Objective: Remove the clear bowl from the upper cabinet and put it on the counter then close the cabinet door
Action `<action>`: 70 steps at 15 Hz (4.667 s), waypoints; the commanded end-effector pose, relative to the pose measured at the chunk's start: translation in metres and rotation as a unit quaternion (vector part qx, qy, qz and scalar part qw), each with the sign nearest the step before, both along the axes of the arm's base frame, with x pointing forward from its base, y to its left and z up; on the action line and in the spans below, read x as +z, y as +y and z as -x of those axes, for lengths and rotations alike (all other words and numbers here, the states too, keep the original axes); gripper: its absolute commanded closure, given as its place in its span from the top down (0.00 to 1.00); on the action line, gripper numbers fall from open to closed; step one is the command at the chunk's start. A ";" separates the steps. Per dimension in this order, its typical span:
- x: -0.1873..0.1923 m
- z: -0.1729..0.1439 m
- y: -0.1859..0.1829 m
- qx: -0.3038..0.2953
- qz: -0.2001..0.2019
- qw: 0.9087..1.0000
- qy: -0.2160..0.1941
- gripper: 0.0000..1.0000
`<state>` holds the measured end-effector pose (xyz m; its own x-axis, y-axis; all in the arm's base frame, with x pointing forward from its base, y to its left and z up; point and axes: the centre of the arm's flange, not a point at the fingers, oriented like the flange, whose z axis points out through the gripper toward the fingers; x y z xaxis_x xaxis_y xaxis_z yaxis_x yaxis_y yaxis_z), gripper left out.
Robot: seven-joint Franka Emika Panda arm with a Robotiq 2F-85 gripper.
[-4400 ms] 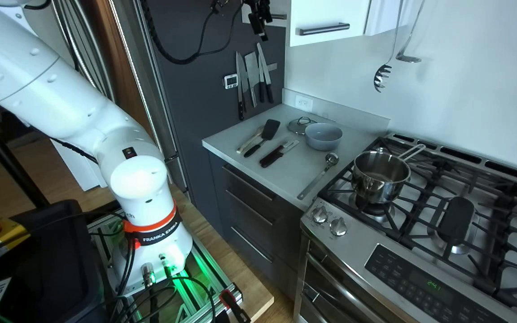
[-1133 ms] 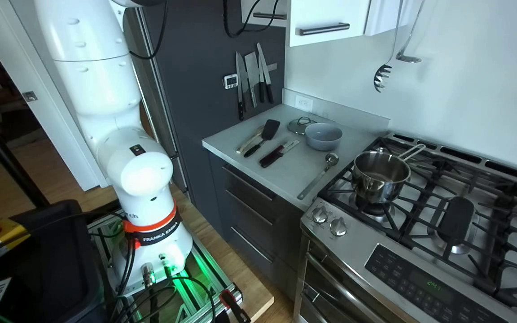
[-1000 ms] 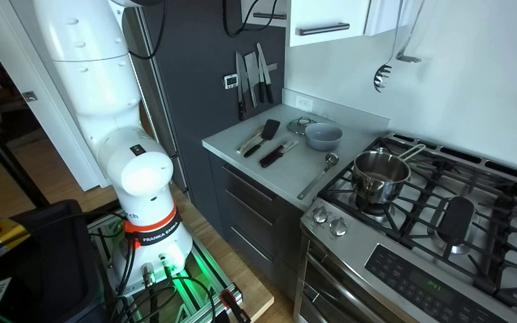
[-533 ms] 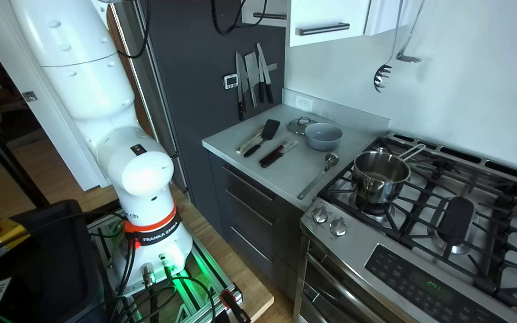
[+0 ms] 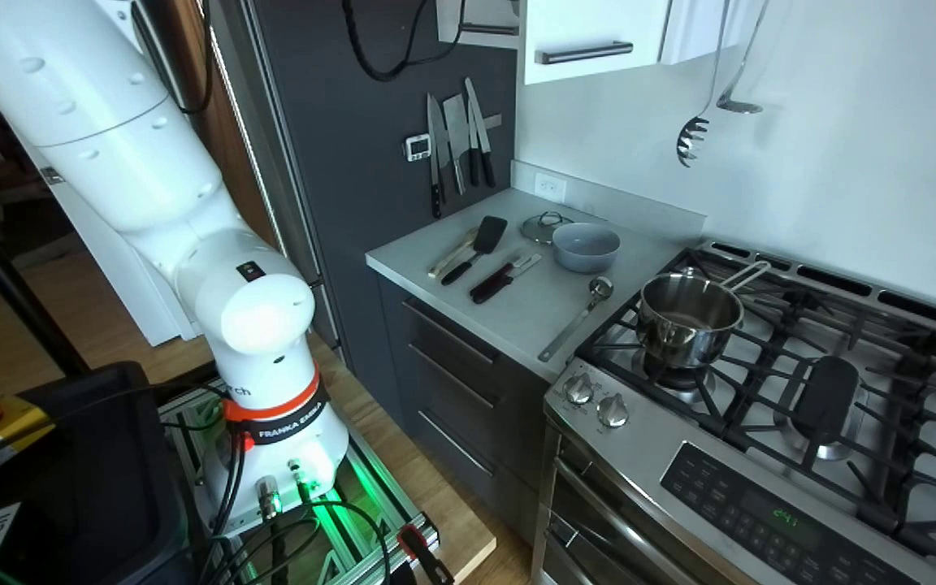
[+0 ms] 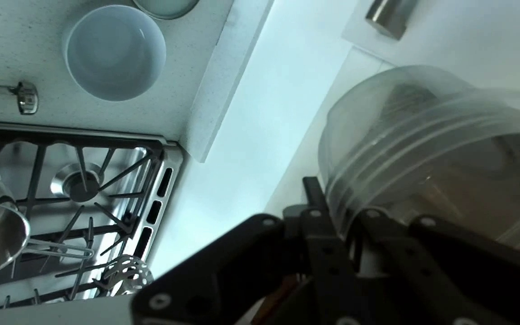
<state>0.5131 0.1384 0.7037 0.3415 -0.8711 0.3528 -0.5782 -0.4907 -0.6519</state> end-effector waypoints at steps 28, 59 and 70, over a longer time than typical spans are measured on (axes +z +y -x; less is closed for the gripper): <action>-0.171 0.080 -0.031 0.249 0.213 0.931 0.162 0.02; -0.412 0.086 -0.119 0.388 0.249 0.852 0.247 0.02; -0.483 0.066 -0.141 0.351 0.220 0.873 0.258 0.02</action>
